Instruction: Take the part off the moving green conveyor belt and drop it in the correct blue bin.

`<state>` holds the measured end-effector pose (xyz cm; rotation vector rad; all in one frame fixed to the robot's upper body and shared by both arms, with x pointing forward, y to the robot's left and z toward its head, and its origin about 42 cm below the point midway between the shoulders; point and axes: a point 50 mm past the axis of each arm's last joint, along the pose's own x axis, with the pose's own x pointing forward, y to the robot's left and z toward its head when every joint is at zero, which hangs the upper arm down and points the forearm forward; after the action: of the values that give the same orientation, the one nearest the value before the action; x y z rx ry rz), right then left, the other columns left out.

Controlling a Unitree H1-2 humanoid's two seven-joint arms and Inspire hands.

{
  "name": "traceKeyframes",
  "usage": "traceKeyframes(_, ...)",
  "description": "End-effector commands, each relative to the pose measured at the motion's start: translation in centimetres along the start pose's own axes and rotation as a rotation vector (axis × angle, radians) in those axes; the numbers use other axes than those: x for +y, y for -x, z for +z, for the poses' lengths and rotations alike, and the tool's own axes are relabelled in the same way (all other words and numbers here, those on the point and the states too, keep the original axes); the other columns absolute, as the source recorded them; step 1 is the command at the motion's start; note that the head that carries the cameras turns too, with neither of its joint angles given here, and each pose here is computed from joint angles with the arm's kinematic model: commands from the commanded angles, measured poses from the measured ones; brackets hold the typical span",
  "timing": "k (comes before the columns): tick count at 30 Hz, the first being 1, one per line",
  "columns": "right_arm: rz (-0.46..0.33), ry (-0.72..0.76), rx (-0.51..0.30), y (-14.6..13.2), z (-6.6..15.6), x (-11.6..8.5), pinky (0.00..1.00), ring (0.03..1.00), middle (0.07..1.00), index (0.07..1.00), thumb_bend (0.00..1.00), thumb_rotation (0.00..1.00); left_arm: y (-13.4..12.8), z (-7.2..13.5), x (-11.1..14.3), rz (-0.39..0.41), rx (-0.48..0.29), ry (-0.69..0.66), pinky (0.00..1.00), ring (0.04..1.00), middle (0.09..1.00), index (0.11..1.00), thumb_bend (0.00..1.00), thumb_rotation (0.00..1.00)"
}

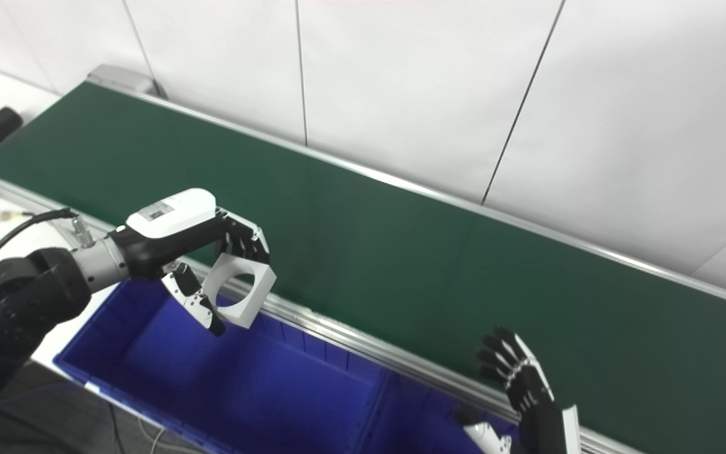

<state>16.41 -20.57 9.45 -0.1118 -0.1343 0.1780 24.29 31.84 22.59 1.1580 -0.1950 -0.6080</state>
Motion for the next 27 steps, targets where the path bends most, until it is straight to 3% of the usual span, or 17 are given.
traceKeyframes(1, 0.002, 0.009, -0.058, -0.6, 1.2, -0.6, 0.68, 0.752, 0.804, 0.845, 0.72, 0.50, 0.4, 0.3, 0.6, 0.024, 0.000, -0.031, 0.38, 0.413, 0.502, 0.507, 0.50, 0.00)
traceKeyframes(7, 0.006, 0.010, -0.058, -0.6, 1.3, -1.0, 0.68, 0.752, 0.806, 0.844, 0.73, 0.52, 0.8, 0.1, -1.2, -0.009, 0.024, 0.027, 0.37, 0.408, 0.488, 0.513, 0.50, 0.00)
traceKeyframes(14, 0.008, 0.014, -0.054, -0.6, 1.2, -1.2, 0.68, 0.748, 0.803, 0.839, 0.75, 0.52, 1.5, -0.6, -5.3, -0.074, 0.066, 0.092, 0.37, 0.390, 0.476, 0.525, 0.50, 0.00)
traceKeyframes(27, 0.006, 0.018, -0.054, -0.6, 1.3, -1.1, 0.67, 0.743, 0.802, 0.842, 0.73, 0.50, 2.0, -3.6, -11.1, -0.143, 0.177, 0.102, 0.35, 0.389, 0.479, 0.515, 0.50, 0.00)
